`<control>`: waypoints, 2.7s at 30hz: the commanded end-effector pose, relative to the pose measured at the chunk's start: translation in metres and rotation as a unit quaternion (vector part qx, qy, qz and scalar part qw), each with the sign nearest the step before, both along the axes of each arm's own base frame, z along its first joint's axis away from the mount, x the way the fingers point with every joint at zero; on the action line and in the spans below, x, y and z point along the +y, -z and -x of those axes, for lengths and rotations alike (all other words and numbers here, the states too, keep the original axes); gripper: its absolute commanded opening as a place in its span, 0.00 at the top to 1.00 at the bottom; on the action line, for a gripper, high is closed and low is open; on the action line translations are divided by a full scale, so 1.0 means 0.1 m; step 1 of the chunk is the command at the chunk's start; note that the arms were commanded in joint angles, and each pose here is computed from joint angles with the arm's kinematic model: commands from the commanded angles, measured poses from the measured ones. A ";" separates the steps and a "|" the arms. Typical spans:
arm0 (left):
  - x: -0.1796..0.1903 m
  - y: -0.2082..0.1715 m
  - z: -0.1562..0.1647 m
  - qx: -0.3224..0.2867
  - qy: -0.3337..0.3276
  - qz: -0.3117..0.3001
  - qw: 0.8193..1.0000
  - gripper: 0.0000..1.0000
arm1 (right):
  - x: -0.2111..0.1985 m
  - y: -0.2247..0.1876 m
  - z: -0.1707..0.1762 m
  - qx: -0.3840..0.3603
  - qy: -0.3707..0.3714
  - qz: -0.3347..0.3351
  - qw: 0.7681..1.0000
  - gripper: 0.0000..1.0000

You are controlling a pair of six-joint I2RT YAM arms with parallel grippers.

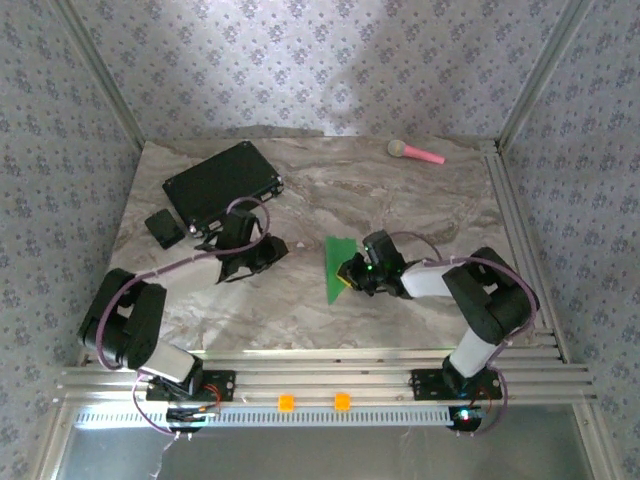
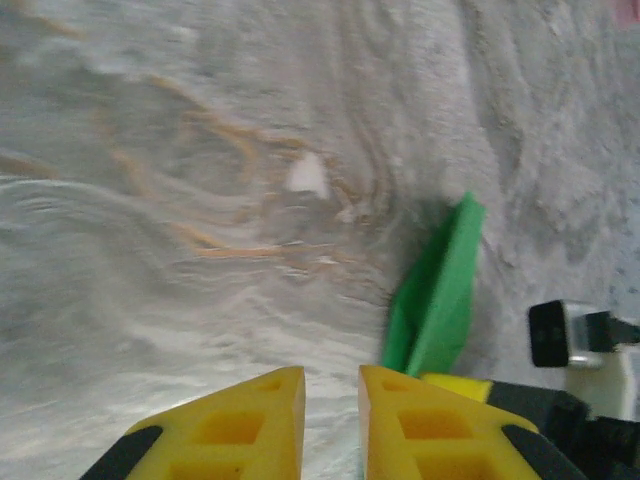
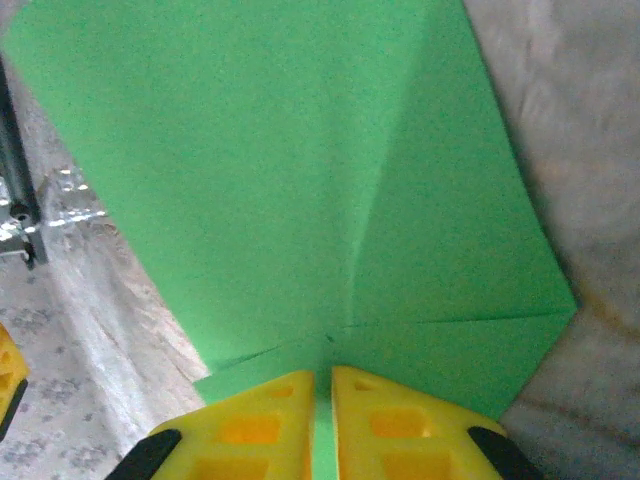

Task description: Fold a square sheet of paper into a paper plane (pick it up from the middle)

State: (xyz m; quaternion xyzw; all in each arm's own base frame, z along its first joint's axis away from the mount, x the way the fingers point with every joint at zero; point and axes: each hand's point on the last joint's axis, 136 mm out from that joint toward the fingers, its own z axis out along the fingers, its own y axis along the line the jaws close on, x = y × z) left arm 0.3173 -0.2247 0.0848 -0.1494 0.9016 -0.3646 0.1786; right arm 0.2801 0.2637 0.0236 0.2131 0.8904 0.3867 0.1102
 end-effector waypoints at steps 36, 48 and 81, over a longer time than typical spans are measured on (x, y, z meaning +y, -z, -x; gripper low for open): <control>-0.88 0.77 0.09 0.075 0.178 0.019 0.981 0.97 | -0.45 -0.23 -0.12 -0.030 -0.089 -0.025 0.995 0.53; -0.94 0.72 0.13 0.055 0.225 0.025 0.973 0.97 | -0.30 -0.21 -0.27 -0.025 -0.111 -0.055 0.992 0.58; -0.98 0.75 0.16 0.047 0.249 0.030 0.967 0.98 | -0.10 -0.16 -0.50 -0.007 -0.243 -0.056 0.969 0.71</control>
